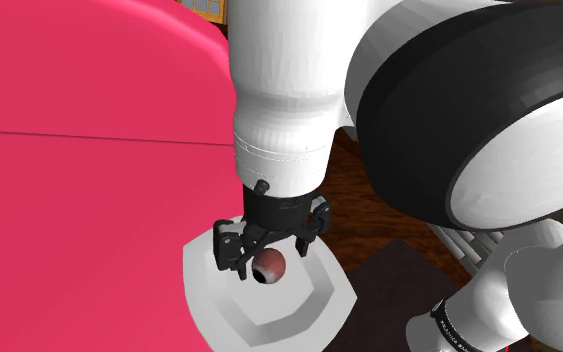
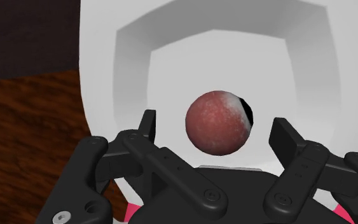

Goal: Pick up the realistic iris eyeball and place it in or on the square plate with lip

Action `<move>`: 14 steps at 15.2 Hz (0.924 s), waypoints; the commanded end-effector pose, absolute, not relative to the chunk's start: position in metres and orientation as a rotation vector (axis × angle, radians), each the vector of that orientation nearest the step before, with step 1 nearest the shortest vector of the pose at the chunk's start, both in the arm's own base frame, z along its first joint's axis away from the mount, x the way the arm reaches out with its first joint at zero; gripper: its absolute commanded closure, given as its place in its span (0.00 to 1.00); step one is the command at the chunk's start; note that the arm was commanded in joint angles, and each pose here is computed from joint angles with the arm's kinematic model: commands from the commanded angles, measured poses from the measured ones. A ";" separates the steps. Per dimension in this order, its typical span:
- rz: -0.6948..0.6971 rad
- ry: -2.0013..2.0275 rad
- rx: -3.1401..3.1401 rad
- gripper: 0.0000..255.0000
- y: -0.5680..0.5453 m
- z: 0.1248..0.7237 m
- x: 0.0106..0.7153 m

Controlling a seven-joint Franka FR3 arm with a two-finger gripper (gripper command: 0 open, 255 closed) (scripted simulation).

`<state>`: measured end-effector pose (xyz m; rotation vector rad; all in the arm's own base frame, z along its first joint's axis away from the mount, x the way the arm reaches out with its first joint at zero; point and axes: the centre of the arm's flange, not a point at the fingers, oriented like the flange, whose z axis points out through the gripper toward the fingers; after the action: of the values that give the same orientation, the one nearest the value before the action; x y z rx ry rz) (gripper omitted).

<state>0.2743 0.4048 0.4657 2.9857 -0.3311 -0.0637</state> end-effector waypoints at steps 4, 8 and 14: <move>-0.064 -0.331 2.986 0.00 0.408 0.492 0.276; -0.064 -0.331 2.986 0.00 0.411 0.515 0.277; -0.064 -0.331 2.986 0.00 0.411 0.515 0.277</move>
<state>0.2771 0.4114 0.5152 2.9857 -0.3311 -0.0636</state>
